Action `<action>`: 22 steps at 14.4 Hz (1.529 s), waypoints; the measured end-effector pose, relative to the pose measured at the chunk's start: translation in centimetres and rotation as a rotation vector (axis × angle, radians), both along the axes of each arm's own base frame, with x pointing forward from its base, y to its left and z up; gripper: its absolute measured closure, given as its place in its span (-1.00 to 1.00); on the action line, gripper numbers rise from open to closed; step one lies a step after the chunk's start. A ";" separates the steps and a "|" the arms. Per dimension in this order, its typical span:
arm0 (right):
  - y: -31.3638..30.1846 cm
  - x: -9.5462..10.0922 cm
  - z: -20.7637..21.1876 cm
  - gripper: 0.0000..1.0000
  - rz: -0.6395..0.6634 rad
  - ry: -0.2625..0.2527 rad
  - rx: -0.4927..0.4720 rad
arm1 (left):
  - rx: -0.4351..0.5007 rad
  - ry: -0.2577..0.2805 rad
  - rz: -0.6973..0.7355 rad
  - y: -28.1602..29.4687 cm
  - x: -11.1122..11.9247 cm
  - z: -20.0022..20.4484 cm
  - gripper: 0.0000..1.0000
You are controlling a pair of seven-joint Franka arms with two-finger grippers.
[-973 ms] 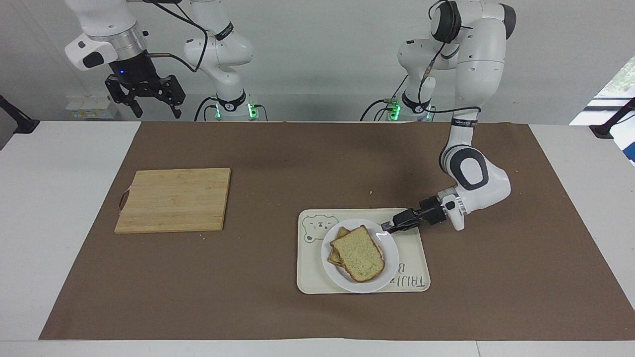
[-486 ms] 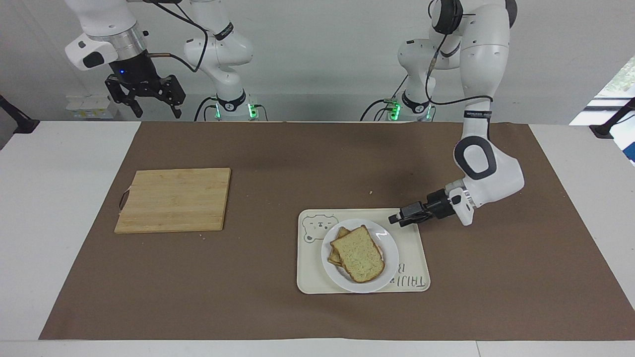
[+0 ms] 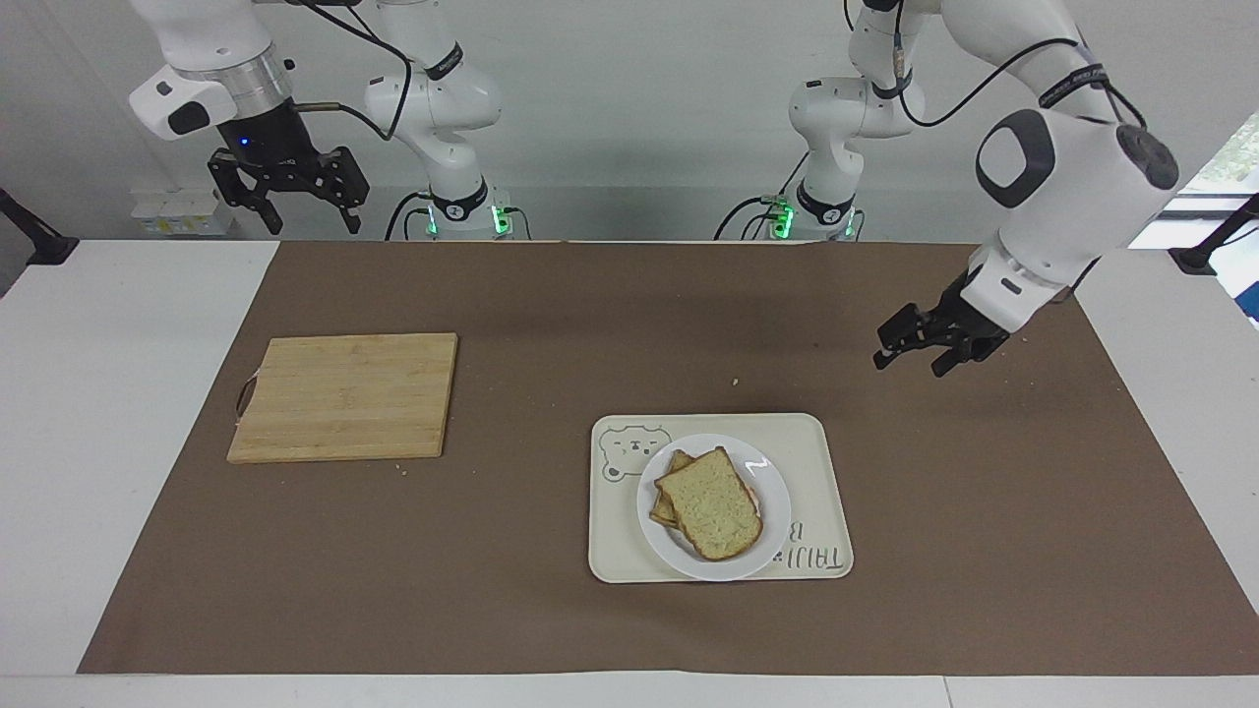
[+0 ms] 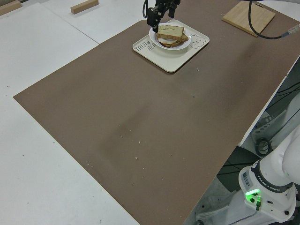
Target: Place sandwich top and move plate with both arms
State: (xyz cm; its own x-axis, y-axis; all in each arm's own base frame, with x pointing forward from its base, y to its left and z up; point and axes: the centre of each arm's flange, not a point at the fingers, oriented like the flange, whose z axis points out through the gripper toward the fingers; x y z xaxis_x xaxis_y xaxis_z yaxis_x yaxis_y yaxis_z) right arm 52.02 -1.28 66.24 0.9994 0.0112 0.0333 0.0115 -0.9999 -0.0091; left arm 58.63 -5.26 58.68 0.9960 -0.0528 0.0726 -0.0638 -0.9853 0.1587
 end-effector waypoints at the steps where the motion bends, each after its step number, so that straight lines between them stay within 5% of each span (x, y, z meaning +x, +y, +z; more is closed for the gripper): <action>1: 0.0 0.0 0.0 -1.00 0.003 0.000 0.000 | 0.037 -0.017 -0.003 0.9 -0.5 2.2 -1.00; 6: 0.0 0.0 0.0 -1.00 0.003 0.000 0.000 | 0.149 -0.015 -0.053 4.7 -2.3 8.1 -1.00; 22: -0.1 0.0 0.0 -1.00 0.002 0.000 0.000 | 0.144 0.057 -0.127 6.3 -5.0 8.2 -1.00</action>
State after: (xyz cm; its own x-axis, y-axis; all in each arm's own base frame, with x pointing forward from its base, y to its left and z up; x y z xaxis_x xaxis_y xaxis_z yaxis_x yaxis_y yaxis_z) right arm 52.02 -1.41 66.24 0.9994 0.0132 0.0333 0.0135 -0.9999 -0.0091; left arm 53.67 1.09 66.85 0.9829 -0.1843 -0.0011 -0.1842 -0.9826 0.0232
